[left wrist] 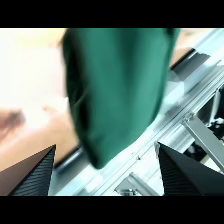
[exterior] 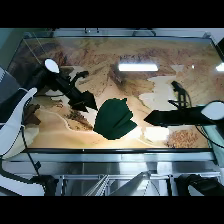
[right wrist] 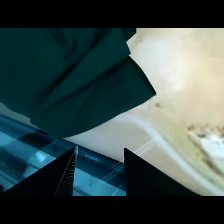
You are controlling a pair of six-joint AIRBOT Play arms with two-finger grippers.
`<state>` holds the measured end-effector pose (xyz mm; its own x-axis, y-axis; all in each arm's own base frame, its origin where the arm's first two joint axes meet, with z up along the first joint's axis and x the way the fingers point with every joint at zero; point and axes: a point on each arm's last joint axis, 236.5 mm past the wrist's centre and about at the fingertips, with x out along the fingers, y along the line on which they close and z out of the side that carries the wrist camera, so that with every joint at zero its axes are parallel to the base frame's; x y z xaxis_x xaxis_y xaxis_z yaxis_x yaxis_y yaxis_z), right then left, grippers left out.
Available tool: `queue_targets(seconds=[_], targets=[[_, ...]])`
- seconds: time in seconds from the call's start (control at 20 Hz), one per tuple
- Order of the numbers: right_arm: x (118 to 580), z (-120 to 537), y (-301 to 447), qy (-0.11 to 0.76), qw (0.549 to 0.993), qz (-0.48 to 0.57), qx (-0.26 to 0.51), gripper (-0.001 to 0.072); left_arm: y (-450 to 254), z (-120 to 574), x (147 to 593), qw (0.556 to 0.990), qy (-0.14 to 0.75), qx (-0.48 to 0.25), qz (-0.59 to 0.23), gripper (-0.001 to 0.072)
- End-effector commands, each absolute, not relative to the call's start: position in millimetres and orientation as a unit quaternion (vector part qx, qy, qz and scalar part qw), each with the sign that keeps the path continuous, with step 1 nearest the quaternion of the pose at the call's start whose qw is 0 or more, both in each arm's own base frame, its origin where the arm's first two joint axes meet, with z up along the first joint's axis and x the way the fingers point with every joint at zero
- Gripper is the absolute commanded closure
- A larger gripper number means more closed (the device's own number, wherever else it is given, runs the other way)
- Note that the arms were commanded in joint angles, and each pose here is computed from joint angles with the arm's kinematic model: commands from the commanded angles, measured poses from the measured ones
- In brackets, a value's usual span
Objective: Fold the shirts.
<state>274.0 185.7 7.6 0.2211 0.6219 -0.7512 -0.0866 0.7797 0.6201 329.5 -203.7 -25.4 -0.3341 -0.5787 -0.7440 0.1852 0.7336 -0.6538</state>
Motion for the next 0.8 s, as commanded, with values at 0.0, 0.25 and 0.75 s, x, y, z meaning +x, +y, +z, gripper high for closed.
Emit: queue_targets(seconds=[0.0, 0.25, 0.75], targets=[[298.1, -30.8, 224.8, 0.586, 0.699, 0.272, 0.306, 0.0379, -193.9, -52.1, 310.5, 0.560, 0.736, -0.163, -0.343, 0.0001], [311.4, -93.0, 266.7, 0.621, 0.656, 0.268, 0.334, 0.0380, -230.2, -52.9, 317.3, 0.553, 0.688, -0.233, -0.407, 0.0010], [352.8, -29.4, 293.5, 0.554, 0.696, 0.340, 0.306, 0.0689, -227.4, -42.3, 327.0, 0.553, 0.656, -0.260, -0.443, 0.0696]])
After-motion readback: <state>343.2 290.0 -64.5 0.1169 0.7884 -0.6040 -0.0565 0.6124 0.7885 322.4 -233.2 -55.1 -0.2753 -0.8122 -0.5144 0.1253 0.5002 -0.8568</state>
